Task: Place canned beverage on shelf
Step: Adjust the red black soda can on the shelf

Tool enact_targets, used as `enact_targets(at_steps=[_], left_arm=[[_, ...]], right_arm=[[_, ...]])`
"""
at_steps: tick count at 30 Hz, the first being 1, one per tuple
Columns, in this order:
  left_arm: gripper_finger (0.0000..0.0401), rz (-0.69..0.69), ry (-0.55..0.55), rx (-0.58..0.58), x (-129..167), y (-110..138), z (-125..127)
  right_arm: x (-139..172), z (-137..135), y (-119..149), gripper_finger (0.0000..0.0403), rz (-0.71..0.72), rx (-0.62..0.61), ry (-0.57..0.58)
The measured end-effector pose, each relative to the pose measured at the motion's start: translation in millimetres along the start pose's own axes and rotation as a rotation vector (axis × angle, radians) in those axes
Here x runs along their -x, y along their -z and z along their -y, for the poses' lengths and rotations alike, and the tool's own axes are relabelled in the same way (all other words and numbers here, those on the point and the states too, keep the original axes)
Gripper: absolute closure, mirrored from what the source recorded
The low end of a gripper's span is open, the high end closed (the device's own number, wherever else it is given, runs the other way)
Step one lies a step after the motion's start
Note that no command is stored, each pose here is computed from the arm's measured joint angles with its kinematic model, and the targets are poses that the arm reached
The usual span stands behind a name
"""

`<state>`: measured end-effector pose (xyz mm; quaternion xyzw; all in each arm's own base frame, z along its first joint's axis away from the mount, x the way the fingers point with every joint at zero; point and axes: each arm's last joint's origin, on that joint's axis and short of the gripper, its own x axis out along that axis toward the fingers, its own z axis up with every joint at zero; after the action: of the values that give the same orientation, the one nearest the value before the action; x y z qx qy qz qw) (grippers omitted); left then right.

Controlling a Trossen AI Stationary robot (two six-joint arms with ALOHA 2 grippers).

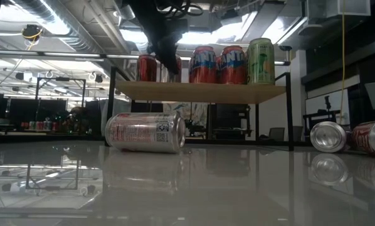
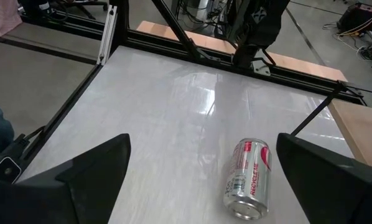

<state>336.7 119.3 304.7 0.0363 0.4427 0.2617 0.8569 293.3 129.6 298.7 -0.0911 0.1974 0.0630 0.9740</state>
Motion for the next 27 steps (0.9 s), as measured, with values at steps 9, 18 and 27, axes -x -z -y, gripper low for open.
enact_targets(at_steps=[9, 18, 27], left_arm=[[0.0401, 0.109, 0.076, -0.002, 39, -12, 5], [0.0401, 0.321, -0.062, 0.086, 111, -27, -54], [0.0401, 0.306, -0.183, 0.325, 121, 1, -143]], right_arm=[[0, 0, 0, 0.0011, -0.001, 0.001, 0.000], [0, 0, 0, 0.0011, 0.000, 0.000, 0.000], [0, 0, -1, 0.0011, 0.005, -0.002, 0.000]])
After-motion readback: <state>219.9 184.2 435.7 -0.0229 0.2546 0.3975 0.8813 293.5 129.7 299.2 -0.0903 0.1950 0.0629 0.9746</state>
